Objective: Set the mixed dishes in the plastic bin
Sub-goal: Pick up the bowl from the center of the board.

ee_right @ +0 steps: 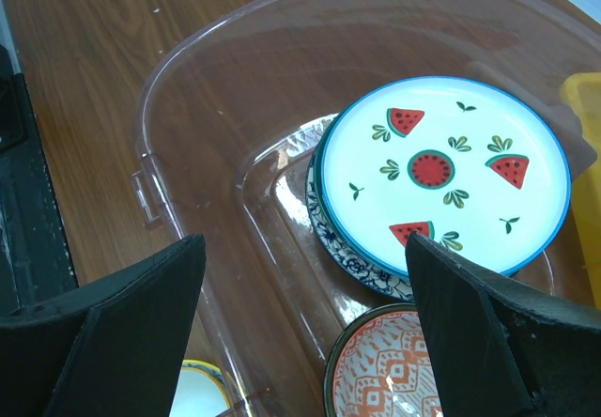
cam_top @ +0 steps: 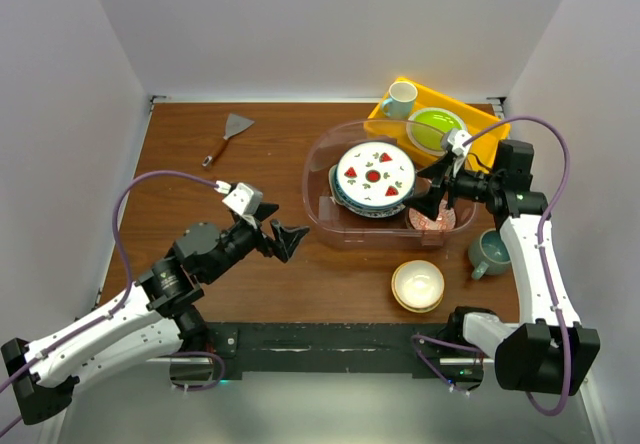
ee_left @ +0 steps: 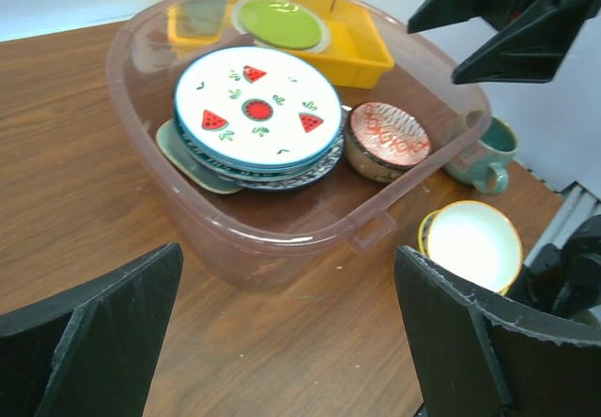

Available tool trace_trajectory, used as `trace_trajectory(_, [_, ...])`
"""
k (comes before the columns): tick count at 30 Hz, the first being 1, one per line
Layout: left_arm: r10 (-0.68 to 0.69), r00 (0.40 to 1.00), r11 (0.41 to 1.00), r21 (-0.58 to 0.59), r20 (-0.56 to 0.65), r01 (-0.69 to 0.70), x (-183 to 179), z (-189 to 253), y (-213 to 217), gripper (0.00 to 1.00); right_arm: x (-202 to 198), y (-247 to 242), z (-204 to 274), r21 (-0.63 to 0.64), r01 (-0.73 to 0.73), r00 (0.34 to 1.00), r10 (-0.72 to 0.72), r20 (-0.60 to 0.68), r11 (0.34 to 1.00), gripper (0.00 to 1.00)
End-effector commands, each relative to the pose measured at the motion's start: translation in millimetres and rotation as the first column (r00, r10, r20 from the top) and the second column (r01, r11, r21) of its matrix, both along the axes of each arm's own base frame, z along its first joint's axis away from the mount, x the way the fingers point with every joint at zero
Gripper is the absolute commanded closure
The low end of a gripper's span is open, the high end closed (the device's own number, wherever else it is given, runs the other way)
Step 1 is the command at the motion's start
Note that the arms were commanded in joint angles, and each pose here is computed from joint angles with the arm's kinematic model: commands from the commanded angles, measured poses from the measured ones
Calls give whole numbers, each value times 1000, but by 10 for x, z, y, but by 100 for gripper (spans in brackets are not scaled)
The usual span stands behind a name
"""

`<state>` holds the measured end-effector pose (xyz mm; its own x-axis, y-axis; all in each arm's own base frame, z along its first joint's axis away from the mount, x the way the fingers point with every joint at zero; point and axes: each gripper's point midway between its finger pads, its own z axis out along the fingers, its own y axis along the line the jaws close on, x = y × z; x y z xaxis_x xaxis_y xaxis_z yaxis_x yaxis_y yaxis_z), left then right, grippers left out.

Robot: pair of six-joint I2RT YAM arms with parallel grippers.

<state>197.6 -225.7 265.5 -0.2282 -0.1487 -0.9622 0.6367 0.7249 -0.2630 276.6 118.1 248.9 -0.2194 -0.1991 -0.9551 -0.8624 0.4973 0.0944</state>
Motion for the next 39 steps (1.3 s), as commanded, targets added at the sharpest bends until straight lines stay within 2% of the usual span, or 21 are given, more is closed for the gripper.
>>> trace_trajectory(1, [-70,997,993,-88,26,72,-69,195,-133,0,-15,16,90,7,-22,998,21,54,1000,9])
trace_trajectory(23, [-236,970,966,-120,-49,229,-263,152,-458,0,-3,9,70,6,-19,999,18,49,1000,8])
trace_trajectory(39, [-347,933,938,-47,-93,344,-622,30,-950,0,2,7,67,8,-20,999,20,49,1000,8])
